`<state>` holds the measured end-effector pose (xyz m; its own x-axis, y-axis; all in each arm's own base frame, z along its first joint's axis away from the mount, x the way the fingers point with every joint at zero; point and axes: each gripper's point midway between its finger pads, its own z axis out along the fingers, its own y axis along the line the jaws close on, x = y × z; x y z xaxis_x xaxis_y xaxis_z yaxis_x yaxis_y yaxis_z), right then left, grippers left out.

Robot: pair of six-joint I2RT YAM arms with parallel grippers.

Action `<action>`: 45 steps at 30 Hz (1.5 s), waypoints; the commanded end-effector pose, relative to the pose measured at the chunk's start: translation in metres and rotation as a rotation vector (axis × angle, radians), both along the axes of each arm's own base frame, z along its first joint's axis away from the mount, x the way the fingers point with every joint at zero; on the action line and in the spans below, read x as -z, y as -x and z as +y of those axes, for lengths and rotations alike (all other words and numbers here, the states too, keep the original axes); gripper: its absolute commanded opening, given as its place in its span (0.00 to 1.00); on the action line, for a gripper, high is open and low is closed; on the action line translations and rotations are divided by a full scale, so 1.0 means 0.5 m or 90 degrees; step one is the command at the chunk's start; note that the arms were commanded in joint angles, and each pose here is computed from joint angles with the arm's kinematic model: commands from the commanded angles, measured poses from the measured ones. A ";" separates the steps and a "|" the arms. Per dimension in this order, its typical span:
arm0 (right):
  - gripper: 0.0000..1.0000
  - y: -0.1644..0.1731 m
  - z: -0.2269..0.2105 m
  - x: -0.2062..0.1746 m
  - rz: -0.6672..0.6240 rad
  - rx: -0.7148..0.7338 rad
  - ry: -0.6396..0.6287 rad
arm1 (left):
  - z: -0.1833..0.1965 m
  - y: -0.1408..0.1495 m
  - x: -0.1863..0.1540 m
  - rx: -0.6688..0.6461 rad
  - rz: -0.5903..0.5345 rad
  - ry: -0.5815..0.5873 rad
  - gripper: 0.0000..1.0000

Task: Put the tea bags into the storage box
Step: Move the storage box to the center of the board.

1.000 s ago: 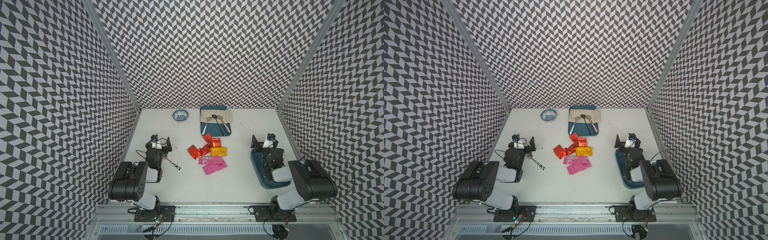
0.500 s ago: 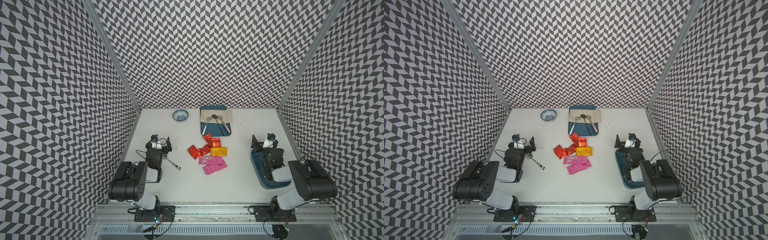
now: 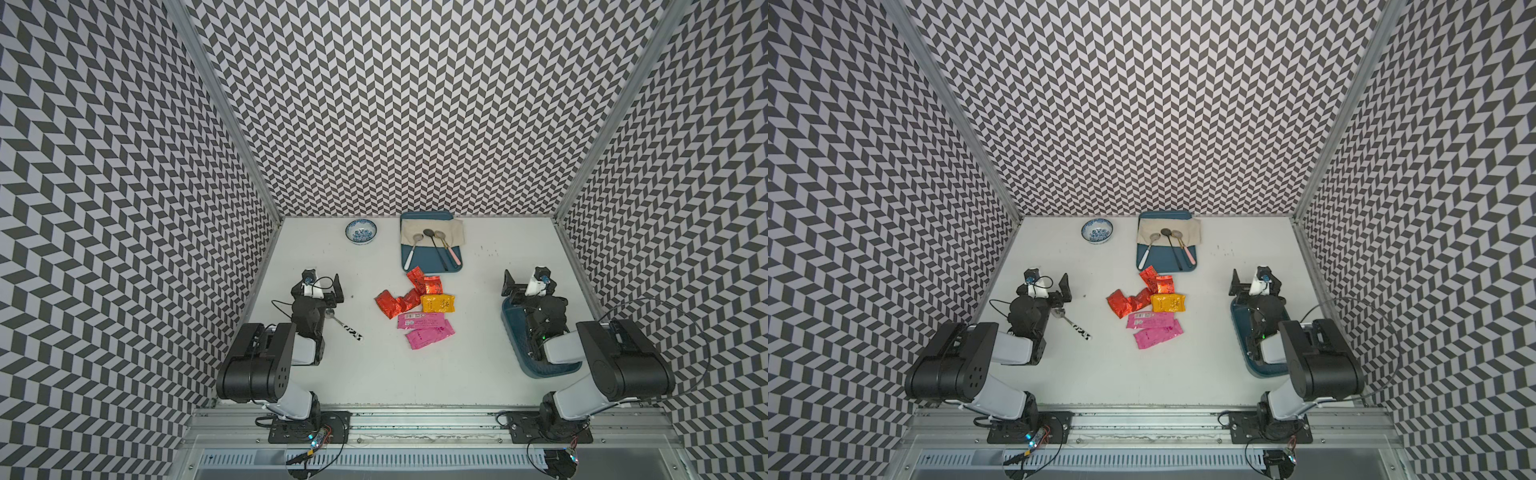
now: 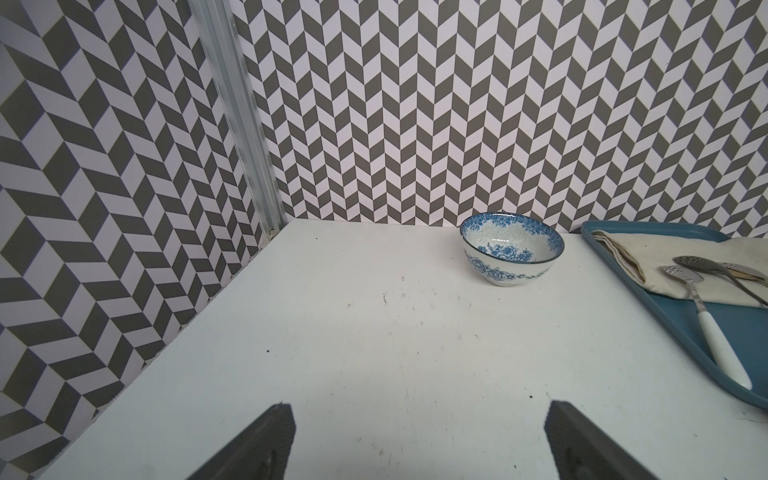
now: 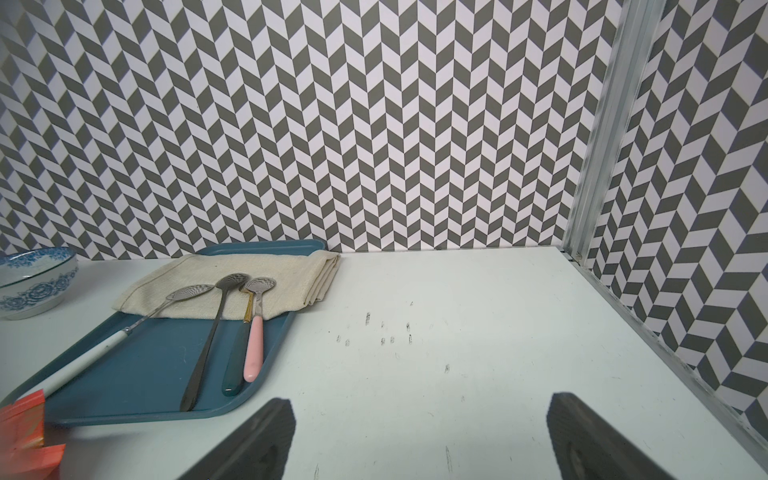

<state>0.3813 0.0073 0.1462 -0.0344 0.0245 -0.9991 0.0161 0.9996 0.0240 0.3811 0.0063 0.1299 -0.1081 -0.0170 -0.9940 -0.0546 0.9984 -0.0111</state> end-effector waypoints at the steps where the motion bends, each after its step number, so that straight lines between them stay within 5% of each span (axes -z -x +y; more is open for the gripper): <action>1: 0.99 -0.002 -0.002 -0.022 -0.028 -0.001 -0.001 | -0.001 -0.008 -0.026 -0.001 -0.028 -0.005 1.00; 9: 0.99 0.007 -0.012 -0.044 -0.050 0.020 -0.010 | 0.004 -0.016 -0.042 -0.015 -0.035 -0.005 1.00; 12: 0.99 0.018 -0.024 -0.086 -0.058 0.062 -0.006 | 0.009 -0.072 -0.064 -0.030 0.046 0.002 1.00; 16: 0.99 -0.036 -0.042 -0.107 0.082 0.129 -0.159 | -0.006 -0.133 -0.091 -0.033 0.143 0.116 1.00; 20: 1.00 -0.073 0.032 -0.129 0.220 0.034 -0.165 | -0.065 -0.152 -0.126 0.006 0.169 0.190 1.00; 22: 0.89 -0.065 0.048 -0.124 0.293 0.030 -0.194 | -0.087 -0.154 -0.120 0.017 0.215 0.229 1.00; 25: 0.61 -0.028 0.077 -0.103 0.392 0.010 -0.215 | -0.129 -0.132 -0.092 0.050 0.281 0.305 1.00; 35: 0.57 0.161 0.074 0.028 0.587 0.081 -0.174 | -0.230 -0.039 -0.072 0.163 0.319 0.338 1.00; 38: 0.47 0.174 0.088 0.088 0.624 0.067 -0.193 | -0.228 -0.042 -0.079 0.164 0.314 0.325 1.00; 45: 0.46 0.137 0.111 0.142 0.633 0.041 -0.199 | -0.218 -0.029 -0.083 0.152 0.313 0.311 1.00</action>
